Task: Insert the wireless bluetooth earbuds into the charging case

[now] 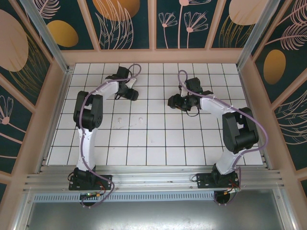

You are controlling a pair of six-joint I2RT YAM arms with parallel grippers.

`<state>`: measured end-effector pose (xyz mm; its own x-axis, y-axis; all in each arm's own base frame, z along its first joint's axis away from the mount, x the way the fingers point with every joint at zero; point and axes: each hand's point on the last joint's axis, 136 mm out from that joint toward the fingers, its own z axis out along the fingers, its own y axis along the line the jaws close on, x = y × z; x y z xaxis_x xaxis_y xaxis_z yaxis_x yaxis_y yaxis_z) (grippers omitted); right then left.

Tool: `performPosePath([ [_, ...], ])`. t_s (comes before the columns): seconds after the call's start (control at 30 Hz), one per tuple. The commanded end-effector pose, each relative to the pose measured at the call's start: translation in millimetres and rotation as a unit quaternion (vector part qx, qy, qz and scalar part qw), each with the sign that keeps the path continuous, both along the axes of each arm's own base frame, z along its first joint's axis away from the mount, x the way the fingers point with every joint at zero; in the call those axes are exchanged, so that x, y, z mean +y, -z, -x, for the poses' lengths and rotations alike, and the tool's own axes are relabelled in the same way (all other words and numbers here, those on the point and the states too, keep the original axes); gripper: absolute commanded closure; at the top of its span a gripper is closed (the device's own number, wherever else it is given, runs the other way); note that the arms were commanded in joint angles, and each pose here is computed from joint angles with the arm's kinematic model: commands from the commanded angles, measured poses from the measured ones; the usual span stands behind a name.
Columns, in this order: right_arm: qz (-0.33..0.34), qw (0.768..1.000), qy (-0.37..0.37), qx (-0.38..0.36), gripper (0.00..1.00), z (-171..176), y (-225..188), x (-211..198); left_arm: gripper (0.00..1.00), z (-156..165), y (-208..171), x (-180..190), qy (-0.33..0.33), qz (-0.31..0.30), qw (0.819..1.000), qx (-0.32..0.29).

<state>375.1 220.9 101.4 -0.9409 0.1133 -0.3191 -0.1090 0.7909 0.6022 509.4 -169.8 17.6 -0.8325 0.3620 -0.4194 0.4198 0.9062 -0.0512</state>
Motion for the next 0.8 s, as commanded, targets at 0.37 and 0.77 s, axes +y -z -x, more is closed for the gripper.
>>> performPosePath([
  [0.37, -0.040, 0.999, 0.018, -0.030, 0.52, 2.8, -31.3, 4.9, 0.69, 20.6, -19.1, -12.9, 0.035, 0.017, 0.999, -0.028],
  [0.77, -0.110, 0.988, 0.044, -0.100, 0.52, 3.0, -103.5, 26.3, 0.74, 77.7, -124.3, -72.7, 0.118, 0.194, 0.964, -0.136],
])
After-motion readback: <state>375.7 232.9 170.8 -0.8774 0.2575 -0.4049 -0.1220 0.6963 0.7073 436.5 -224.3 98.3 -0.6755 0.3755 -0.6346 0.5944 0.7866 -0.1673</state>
